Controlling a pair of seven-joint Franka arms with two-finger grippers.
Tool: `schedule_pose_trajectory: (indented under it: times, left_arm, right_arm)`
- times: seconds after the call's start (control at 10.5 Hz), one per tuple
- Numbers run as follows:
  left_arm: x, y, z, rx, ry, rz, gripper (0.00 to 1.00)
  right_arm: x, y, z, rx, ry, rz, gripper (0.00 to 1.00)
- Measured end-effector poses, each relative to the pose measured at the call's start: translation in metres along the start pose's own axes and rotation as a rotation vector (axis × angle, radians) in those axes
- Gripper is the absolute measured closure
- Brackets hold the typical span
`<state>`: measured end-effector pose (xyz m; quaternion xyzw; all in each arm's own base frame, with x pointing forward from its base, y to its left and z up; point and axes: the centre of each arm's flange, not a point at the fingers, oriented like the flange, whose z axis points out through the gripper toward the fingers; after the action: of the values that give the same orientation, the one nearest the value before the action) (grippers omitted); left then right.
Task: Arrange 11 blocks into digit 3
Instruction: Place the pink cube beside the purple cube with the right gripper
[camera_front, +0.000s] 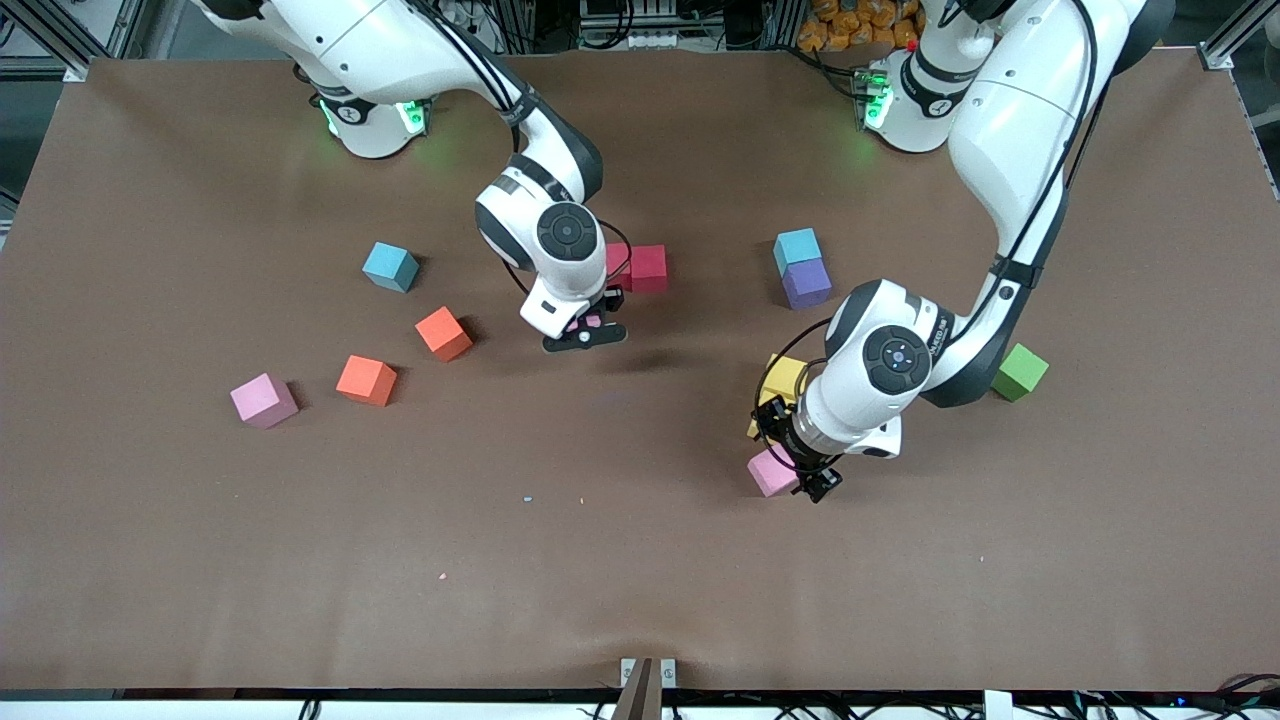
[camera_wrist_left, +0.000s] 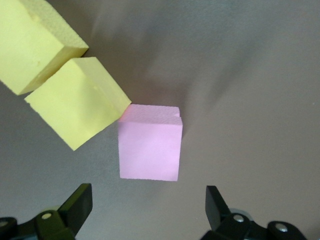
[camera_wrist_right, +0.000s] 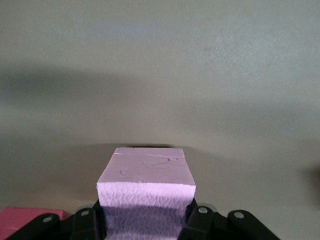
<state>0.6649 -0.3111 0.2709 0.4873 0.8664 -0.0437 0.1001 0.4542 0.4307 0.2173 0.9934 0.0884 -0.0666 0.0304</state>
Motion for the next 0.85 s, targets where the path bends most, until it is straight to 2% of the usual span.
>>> schedule_pose_trajectory:
  times: [0.19,0.85]
  left_arm:
    - [0.001,0.004,-0.003,-0.006,-0.003,0.04,0.0]
    - [-0.007,0.031,-0.039,-0.066,-0.064,0.039,0.0]
  right_arm:
    - [-0.001,-0.001,0.001,-0.001,-0.003,-0.002,0.44]
    - [-0.009,-0.001,0.011,-0.01,-0.022,-0.01,0.44]
